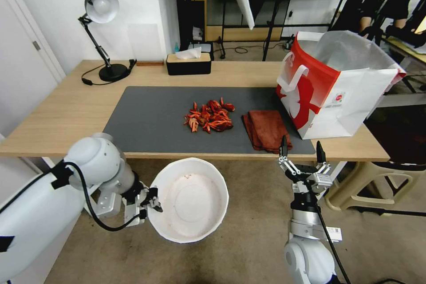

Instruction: Sweep shrimp from table into container with towel, then put container into takeout bag.

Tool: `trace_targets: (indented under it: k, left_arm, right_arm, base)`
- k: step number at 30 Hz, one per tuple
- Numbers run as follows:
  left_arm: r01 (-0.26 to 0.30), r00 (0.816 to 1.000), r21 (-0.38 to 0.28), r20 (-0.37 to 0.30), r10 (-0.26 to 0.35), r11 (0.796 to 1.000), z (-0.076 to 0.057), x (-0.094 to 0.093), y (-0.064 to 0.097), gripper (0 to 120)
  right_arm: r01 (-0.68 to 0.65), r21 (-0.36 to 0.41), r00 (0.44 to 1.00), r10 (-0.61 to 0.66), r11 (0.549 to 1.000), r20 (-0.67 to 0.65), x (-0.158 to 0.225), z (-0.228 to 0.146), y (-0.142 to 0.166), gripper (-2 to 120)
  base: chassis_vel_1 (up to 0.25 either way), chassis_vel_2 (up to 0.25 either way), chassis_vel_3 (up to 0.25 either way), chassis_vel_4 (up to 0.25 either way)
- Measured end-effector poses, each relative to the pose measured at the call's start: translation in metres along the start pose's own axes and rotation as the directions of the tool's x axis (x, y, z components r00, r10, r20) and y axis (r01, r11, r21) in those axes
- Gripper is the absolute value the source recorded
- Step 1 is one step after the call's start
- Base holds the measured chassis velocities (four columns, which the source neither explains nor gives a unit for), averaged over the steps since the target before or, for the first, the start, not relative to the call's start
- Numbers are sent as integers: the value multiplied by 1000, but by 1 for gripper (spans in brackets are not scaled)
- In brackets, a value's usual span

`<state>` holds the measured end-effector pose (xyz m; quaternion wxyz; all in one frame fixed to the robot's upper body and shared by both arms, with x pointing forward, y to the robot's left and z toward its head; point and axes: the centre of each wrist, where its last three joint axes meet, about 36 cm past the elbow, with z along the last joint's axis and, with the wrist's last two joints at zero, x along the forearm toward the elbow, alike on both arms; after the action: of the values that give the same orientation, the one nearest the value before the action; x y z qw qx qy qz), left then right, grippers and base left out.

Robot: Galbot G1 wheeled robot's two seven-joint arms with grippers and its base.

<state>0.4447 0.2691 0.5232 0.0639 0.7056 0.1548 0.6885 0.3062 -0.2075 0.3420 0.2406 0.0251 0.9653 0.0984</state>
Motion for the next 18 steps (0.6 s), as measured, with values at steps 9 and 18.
trace_targets:
  k: [9, 18]
  left_arm:
    - [-12, 1000, 21, 19, 12, 1000, 4, -27, 2, 0]
    - [-23, 999, 61, 41, 20, 998, 15, -49, -1, 0]
  right_arm:
    - [-8, 3, 1000, 8, 1000, 5, 0, -1, -7, 100]
    - [-8, 7, 1000, 8, 1000, 10, -2, -4, -13, 100]
  base:
    - [0, 0, 0, 0]
    - [0, 0, 0, 0]
